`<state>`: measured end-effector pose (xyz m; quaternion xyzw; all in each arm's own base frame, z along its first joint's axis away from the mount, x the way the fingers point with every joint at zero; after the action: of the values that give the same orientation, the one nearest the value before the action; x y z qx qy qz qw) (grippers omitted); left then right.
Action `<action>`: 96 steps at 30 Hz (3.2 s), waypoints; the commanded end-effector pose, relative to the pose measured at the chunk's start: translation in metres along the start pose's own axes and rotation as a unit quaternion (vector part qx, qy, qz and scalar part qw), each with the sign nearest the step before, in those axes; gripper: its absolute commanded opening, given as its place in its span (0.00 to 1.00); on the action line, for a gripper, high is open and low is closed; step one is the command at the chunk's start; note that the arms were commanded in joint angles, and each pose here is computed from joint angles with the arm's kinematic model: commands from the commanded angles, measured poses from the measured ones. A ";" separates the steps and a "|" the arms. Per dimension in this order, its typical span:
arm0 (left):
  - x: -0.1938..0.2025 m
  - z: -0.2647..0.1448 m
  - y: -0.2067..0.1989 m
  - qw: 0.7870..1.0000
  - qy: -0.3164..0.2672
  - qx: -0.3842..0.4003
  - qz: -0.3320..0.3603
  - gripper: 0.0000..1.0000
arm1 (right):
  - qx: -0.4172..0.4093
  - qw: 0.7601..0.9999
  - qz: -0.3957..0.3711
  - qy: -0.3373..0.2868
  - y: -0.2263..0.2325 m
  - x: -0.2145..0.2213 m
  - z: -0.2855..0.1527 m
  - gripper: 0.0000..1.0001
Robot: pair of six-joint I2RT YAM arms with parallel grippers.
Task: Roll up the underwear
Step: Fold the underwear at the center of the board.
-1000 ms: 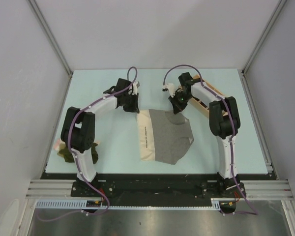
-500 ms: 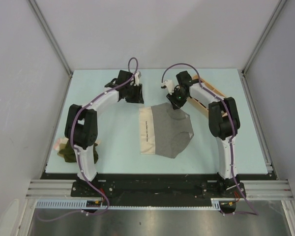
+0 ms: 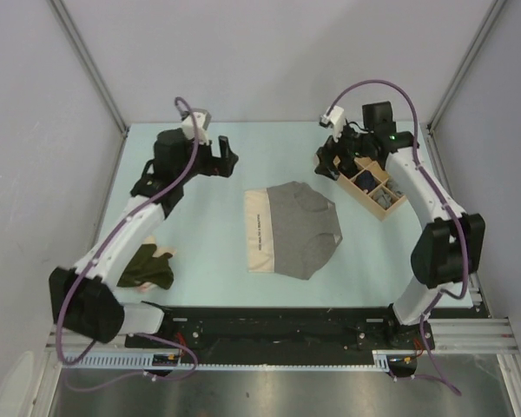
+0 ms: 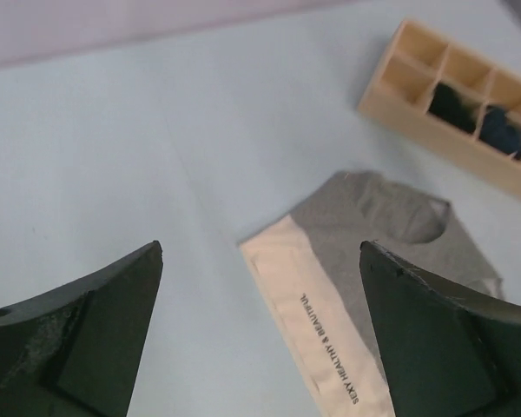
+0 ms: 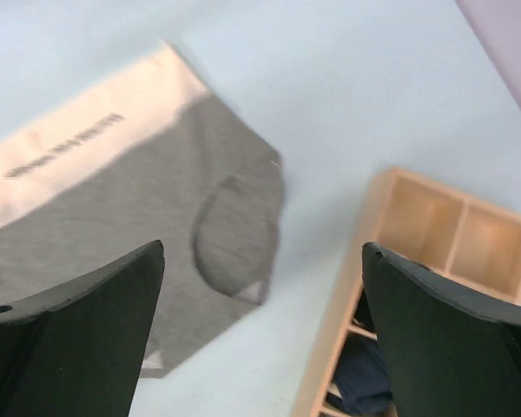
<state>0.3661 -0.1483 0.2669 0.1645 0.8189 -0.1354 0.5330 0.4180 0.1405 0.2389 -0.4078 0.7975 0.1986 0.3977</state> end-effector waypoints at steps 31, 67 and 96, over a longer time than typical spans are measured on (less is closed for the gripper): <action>0.134 0.142 0.008 0.937 0.273 0.170 -0.139 0.73 | -0.078 0.965 0.209 0.135 -0.024 0.060 0.174 0.71; 0.124 0.153 -0.009 0.937 0.267 0.193 -0.118 0.13 | -0.126 0.950 0.247 0.145 -0.009 0.071 0.185 0.08; 0.106 0.158 0.004 0.957 0.233 0.149 -0.082 0.59 | -0.146 0.959 0.232 0.064 -0.024 0.034 0.149 0.00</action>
<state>0.4418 -0.1908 0.1054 0.1949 0.9017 -0.2741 0.2716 0.4958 0.2016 0.1048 -0.2663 0.8679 0.3646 0.2070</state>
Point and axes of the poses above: each gripper's point midway between its finger pads, its own z axis out along the fingers, its own y axis along the line the jaws close on, x = y × z, the point moved 5 cm from there along -z, back along the fingers, and after that the axes turned 7 degrees about z, right-handed, at the moved point
